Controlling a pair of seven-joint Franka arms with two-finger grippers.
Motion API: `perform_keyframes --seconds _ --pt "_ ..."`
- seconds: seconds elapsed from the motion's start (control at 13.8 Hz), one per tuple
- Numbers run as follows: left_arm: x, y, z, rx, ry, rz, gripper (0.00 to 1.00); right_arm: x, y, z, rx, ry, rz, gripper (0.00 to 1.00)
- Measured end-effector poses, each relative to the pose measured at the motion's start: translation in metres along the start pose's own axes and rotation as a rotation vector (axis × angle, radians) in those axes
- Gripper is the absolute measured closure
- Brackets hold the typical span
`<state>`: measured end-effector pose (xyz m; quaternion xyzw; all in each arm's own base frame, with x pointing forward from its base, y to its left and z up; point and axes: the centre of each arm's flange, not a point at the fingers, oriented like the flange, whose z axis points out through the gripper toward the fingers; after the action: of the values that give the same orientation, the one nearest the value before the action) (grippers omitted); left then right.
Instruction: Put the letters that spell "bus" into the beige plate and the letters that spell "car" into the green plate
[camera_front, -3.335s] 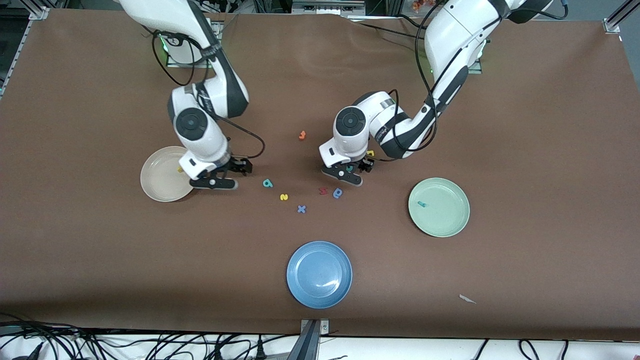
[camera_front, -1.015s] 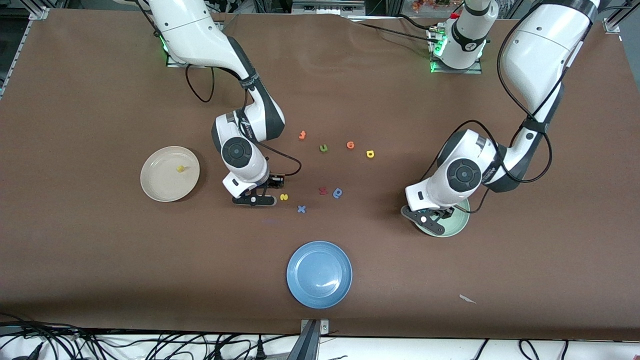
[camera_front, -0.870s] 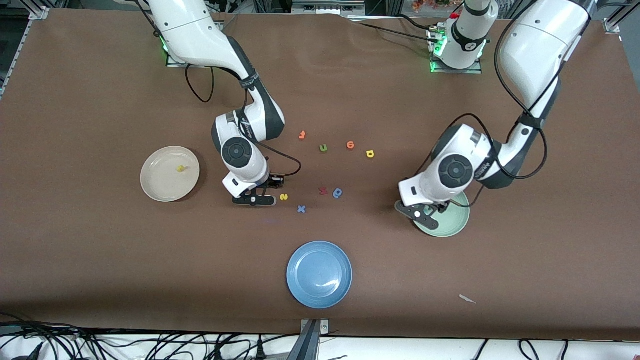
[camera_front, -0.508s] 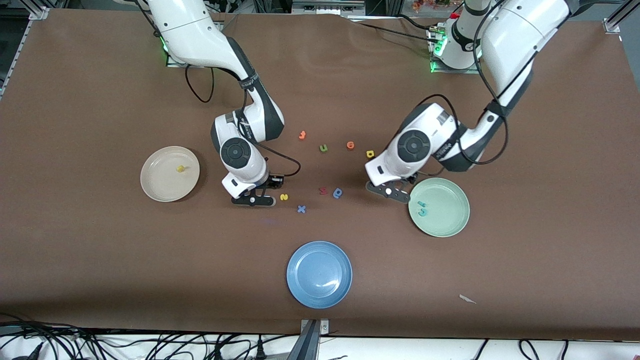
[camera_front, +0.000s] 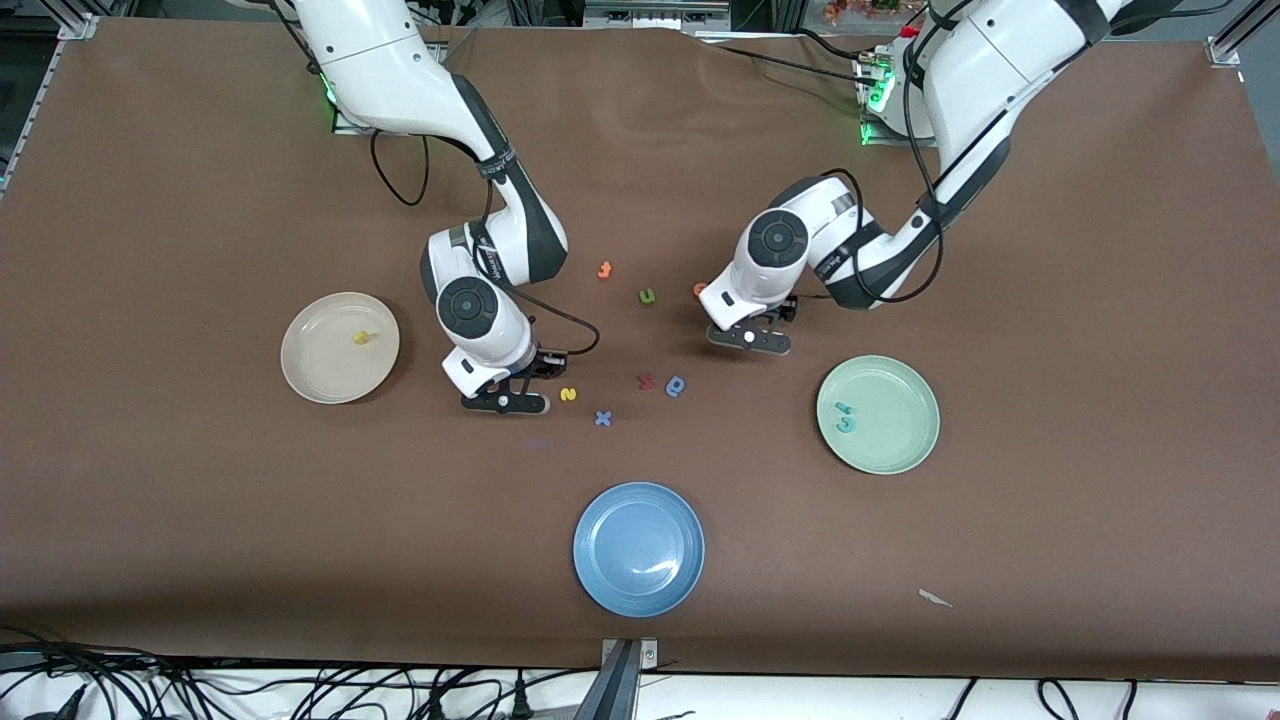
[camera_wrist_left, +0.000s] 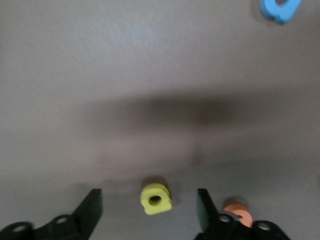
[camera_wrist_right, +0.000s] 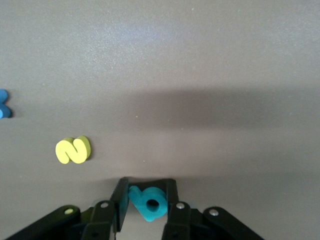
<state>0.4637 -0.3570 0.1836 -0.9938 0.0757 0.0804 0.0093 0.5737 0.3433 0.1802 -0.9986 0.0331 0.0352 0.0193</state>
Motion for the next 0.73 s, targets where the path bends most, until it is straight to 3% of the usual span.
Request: perform_keyframes --seconds 0.15,0.36,0.73 --pt "-0.007 0.009 0.003 0.006 -0.004 -0.004 0.40 0.000 0.000 0.000 0.003 -0.001 0.003 0.65" --pt "-0.009 0.009 0.005 0.009 -0.008 -0.008 0.42 0.001 0.000 -0.002 0.004 -0.004 0.006 0.65" --pt "-0.008 0.003 0.009 0.042 0.018 0.008 0.42 0.030 0.028 -0.034 -0.011 -0.077 -0.034 0.65"
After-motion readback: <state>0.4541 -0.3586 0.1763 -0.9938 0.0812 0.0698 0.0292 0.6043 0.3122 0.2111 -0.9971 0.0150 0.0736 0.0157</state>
